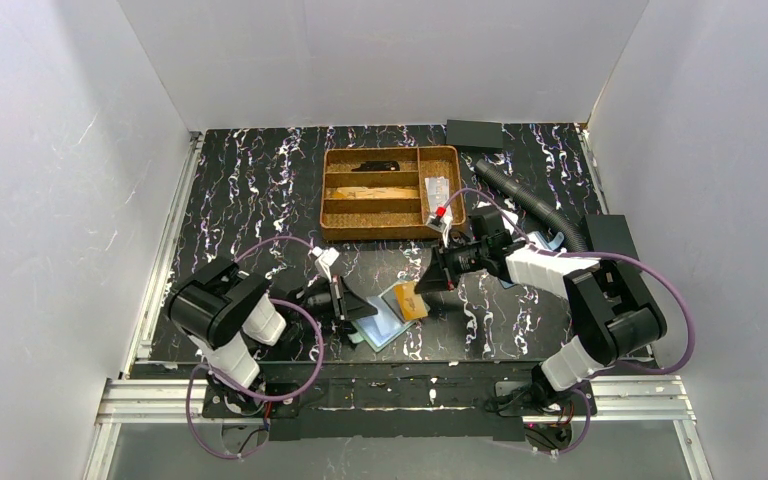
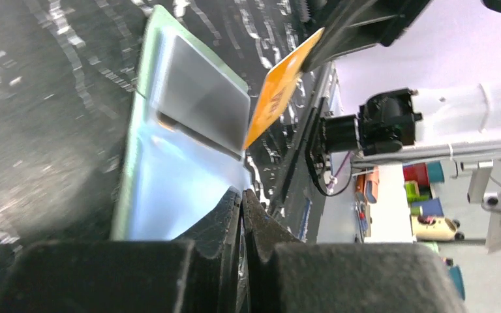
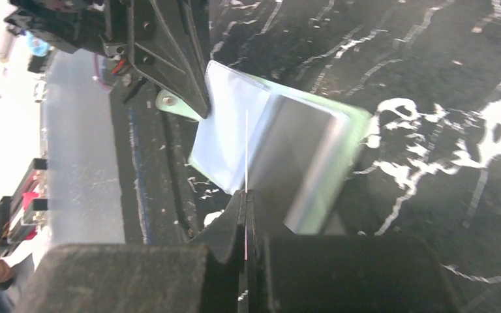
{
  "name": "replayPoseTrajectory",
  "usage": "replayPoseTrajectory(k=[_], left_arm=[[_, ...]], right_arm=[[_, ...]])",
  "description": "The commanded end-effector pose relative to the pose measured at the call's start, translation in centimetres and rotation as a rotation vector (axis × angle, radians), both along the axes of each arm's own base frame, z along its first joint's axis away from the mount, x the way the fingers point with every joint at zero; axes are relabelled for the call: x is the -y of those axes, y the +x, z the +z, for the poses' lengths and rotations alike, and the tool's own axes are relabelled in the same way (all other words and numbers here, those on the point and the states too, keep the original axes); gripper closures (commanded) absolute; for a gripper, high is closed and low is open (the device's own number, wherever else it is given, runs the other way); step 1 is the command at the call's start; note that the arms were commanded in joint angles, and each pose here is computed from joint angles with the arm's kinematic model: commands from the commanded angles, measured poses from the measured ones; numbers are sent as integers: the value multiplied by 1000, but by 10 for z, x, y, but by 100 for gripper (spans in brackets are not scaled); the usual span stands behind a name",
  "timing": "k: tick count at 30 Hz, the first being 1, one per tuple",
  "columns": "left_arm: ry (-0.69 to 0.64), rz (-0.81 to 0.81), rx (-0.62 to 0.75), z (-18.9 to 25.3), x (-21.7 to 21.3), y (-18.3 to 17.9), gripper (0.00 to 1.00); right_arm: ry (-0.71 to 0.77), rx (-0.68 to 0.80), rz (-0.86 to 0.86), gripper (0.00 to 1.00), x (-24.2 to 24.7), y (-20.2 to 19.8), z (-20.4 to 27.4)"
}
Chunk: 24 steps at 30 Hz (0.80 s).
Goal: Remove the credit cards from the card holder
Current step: Remove the credit card from the card holder.
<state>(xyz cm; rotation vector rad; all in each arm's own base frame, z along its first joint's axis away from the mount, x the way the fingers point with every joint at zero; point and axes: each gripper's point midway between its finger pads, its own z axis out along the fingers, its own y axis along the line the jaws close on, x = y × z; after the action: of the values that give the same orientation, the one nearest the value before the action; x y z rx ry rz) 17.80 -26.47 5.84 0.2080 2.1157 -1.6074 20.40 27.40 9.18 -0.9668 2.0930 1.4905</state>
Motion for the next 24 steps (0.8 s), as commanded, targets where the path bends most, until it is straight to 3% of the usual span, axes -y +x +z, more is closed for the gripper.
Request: replayPoseTrajectory(k=[1,6,13,17,24], left_arm=[[57,73,-79,-24,-13,2,96],[112,158,-175,-44,-23,1,92],[166,248,-172,-39,-41,-4,85],[277,275,-168,-37,-55,-7,71],[374,409,36,7,-85,10,44]], right_arm=[[-28,115,-69,99,10,24,10],[-29,133,-79,99,13,25,13],[-9,178,-52,99,14,26,23],[-34,236,-10,99,18,25,30],[-156,341,57,99,29,40,38]])
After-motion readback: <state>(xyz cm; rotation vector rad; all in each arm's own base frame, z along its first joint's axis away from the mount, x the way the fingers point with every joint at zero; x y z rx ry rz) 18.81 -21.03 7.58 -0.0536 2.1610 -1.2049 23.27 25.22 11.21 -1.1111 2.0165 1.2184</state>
